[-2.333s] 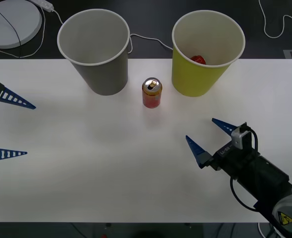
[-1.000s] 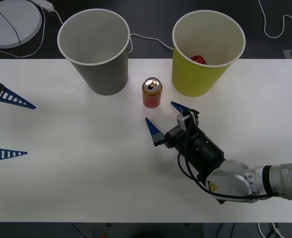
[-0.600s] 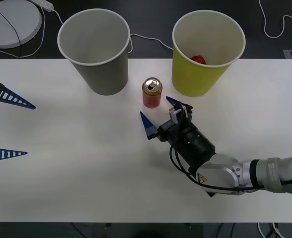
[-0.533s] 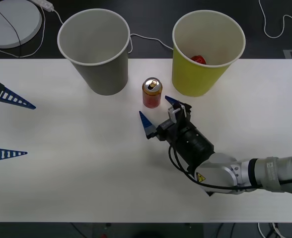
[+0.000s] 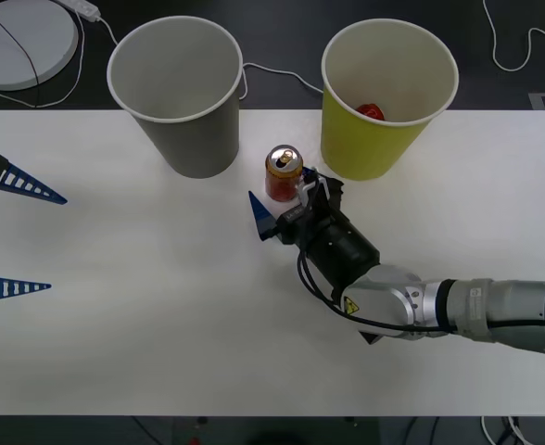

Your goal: Put the can into the green bin and the plastic bottle into the gray bin

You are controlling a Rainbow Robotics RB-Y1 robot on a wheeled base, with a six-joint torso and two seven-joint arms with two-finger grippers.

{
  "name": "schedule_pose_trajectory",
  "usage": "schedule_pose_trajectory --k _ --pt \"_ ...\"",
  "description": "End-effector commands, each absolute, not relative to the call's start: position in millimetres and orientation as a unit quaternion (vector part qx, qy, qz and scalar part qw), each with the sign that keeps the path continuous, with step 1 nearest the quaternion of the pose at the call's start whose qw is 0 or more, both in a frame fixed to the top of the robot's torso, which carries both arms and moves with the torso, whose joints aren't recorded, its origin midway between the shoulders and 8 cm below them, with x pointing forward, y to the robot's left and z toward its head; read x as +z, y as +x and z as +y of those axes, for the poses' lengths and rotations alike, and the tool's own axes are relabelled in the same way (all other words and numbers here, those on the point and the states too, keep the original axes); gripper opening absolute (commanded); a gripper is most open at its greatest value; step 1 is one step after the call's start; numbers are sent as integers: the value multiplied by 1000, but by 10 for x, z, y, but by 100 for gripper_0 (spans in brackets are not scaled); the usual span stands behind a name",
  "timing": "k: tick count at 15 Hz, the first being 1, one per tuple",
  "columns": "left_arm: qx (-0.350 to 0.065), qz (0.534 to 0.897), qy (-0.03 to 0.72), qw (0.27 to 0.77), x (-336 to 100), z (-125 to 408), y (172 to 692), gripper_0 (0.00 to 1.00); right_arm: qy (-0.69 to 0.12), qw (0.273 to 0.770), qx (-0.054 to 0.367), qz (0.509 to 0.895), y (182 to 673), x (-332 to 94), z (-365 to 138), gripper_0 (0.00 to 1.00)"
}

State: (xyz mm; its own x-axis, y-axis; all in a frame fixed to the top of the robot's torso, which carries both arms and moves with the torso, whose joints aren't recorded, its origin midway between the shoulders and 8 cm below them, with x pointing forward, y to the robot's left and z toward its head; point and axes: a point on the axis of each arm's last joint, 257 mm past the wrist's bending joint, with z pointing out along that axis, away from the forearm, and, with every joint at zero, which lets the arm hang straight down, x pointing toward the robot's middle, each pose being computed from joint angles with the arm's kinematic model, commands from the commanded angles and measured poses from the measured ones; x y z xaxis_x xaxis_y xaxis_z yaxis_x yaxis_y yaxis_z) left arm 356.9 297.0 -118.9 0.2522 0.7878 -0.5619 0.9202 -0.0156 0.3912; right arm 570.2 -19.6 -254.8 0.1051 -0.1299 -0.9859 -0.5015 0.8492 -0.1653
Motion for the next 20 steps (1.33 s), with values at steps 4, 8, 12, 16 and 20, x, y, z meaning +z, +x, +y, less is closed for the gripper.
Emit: schedule_pose_trajectory --k 4,8,12,16,20 --pt "-93 604 707 356 -1189 2970 3569 100 -242 698 131 661 5811 -2522 -55 100" --pt "-93 604 707 356 -1189 2970 3569 100 -240 699 123 662 5875 -2512 -65 100" --pt "-93 604 707 356 -1189 2970 3569 100 -243 701 119 660 5887 -2496 -60 35" --pt "-93 604 707 356 -1189 2970 3569 100 -244 702 117 659 5889 -2490 -59 0" --pt "-93 604 707 356 -1189 2970 3569 100 -248 702 116 657 5879 -2497 -57 0"
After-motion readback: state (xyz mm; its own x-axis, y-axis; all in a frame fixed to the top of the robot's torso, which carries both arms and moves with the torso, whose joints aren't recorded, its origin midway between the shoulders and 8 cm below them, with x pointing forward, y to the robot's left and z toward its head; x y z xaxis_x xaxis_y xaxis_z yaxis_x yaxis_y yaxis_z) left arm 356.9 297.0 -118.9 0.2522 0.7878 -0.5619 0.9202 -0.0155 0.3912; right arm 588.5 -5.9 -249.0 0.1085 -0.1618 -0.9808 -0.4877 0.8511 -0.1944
